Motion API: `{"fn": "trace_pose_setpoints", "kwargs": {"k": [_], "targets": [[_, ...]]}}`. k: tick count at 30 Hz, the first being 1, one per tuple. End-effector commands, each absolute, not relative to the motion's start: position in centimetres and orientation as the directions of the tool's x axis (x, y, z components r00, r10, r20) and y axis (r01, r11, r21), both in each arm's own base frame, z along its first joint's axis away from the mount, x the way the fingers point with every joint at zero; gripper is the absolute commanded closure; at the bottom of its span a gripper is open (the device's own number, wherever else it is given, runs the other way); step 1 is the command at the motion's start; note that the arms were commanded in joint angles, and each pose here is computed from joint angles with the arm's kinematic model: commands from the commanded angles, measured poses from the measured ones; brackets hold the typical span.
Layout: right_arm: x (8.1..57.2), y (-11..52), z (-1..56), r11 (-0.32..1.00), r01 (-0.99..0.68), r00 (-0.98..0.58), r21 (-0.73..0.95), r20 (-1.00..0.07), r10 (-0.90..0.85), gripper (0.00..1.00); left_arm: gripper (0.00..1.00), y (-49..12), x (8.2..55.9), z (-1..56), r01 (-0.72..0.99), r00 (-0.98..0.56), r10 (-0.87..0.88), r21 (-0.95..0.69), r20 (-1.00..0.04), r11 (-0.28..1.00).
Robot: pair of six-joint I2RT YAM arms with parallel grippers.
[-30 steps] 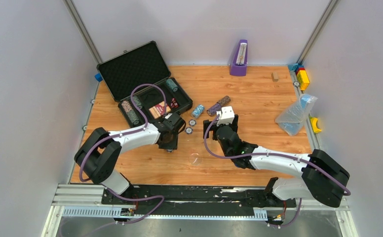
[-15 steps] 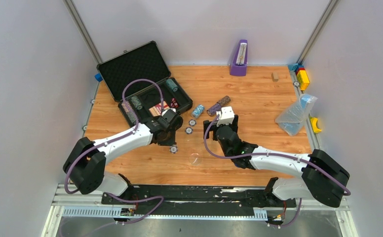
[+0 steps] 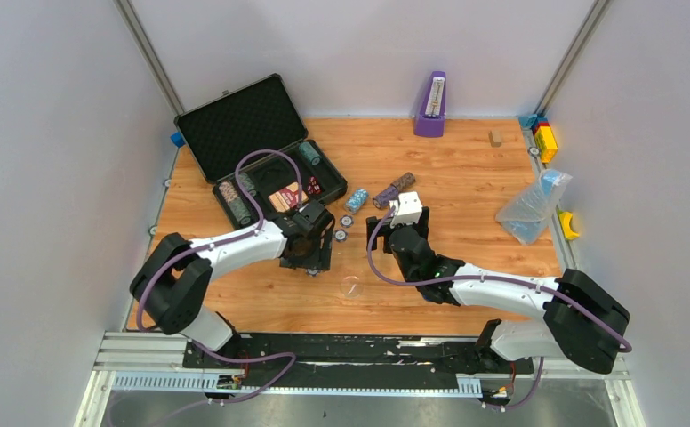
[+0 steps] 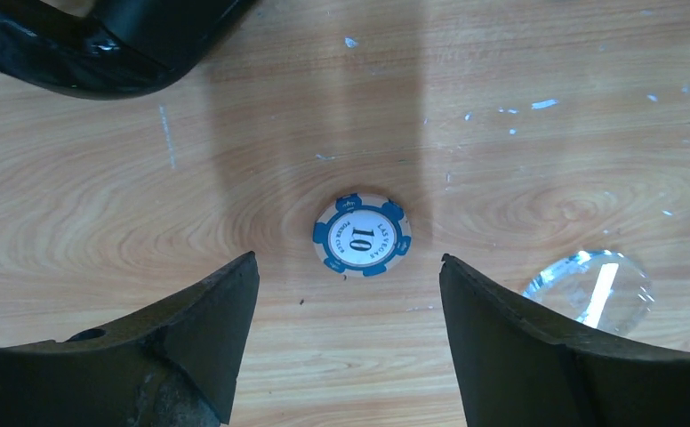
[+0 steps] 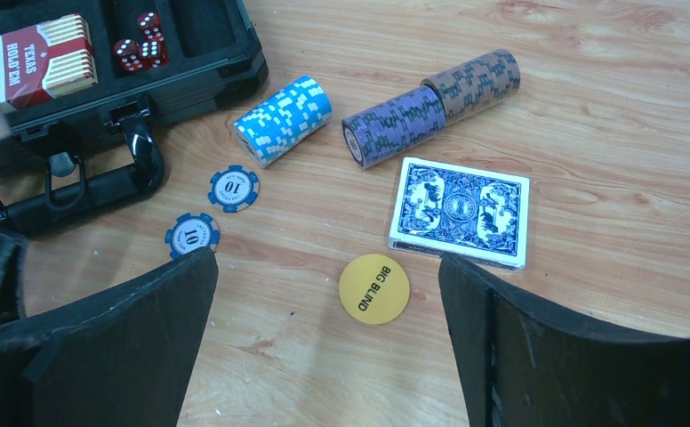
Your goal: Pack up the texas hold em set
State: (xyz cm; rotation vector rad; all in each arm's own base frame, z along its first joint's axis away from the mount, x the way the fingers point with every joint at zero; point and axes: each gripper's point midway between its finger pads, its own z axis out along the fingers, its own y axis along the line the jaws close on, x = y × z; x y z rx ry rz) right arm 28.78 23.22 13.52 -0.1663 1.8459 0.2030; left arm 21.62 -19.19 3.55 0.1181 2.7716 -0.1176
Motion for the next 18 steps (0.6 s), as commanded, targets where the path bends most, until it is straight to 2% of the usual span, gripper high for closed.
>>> {"fn": "trace_pose_setpoints", "kwargs": {"k": [1, 7, 9, 18], "targets": [[29.0, 23.4, 15.1, 0.974, -0.211, -0.248, 0.081, -0.968, 0.027, 0.03, 0.19, -19.8, 21.5, 1.8, 0.116, -0.940, 0.087, -0.069, -0.330, 0.991], [29.0, 23.4, 15.1, 0.974, -0.210, -0.248, 0.080, -0.969, 0.026, 0.03, 0.40, -18.6, 21.2, 0.9, 0.094, -0.947, 0.094, 0.015, -0.307, 0.995], [29.0, 23.5, 15.1, 0.974, -0.212, -0.248, 0.080, -0.968, 0.026, 0.03, 0.44, -18.1, 21.0, 0.8, 0.087, -0.949, 0.093, 0.033, -0.302, 0.996], [29.0, 23.4, 15.2, 0.974, -0.211, -0.247, 0.082, -0.969, 0.027, 0.03, 0.48, -18.7, 20.8, -0.7, 0.109, -0.954, 0.108, 0.012, -0.278, 0.994]]}}
